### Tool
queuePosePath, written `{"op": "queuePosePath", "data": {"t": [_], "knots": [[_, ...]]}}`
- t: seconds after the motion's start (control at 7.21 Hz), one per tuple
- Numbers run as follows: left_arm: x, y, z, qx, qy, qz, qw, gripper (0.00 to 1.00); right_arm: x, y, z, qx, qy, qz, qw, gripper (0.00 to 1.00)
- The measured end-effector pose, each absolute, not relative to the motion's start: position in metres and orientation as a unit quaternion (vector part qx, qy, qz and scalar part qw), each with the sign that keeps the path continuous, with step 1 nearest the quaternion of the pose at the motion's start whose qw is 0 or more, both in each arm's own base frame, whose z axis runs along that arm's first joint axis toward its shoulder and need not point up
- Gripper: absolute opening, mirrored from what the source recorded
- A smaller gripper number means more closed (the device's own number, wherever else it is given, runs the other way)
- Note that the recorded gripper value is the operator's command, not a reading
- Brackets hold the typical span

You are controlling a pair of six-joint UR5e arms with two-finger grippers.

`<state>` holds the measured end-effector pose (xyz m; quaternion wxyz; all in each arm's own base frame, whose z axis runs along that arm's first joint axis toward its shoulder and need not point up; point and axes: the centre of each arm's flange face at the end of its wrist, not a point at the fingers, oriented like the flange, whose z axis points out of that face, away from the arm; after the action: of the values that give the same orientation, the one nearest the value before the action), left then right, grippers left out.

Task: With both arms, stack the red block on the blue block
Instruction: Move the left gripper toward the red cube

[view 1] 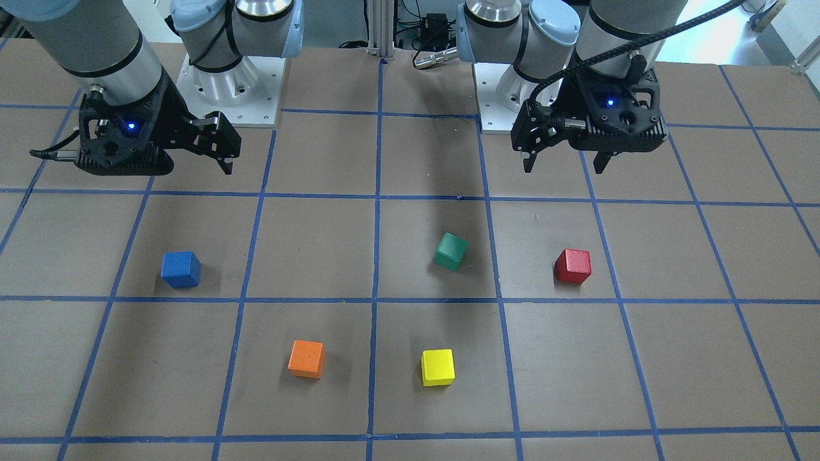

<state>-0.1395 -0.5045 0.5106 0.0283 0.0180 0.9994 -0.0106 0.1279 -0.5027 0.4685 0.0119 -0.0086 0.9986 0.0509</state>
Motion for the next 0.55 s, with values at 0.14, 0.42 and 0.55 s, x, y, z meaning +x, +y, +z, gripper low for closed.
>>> {"op": "queuePosePath", "data": {"t": [0.14,0.42,0.55], "knots": [[-0.14,-0.5066,0.5103,0.018,1.0,-0.008,0.025,1.0,0.1278,-0.5022,0.4665,-0.008,0.998,0.053,0.012,1.0],[-0.1409,-0.5068,0.511,0.017,1.0,-0.008,0.015,1.0,0.1272,-0.5014,0.4639,-0.007,0.998,0.056,0.011,1.0],[-0.141,-0.5063,0.5112,0.017,1.0,-0.008,0.014,1.0,0.1266,-0.5015,0.4634,-0.007,0.998,0.056,0.01,1.0]]}}
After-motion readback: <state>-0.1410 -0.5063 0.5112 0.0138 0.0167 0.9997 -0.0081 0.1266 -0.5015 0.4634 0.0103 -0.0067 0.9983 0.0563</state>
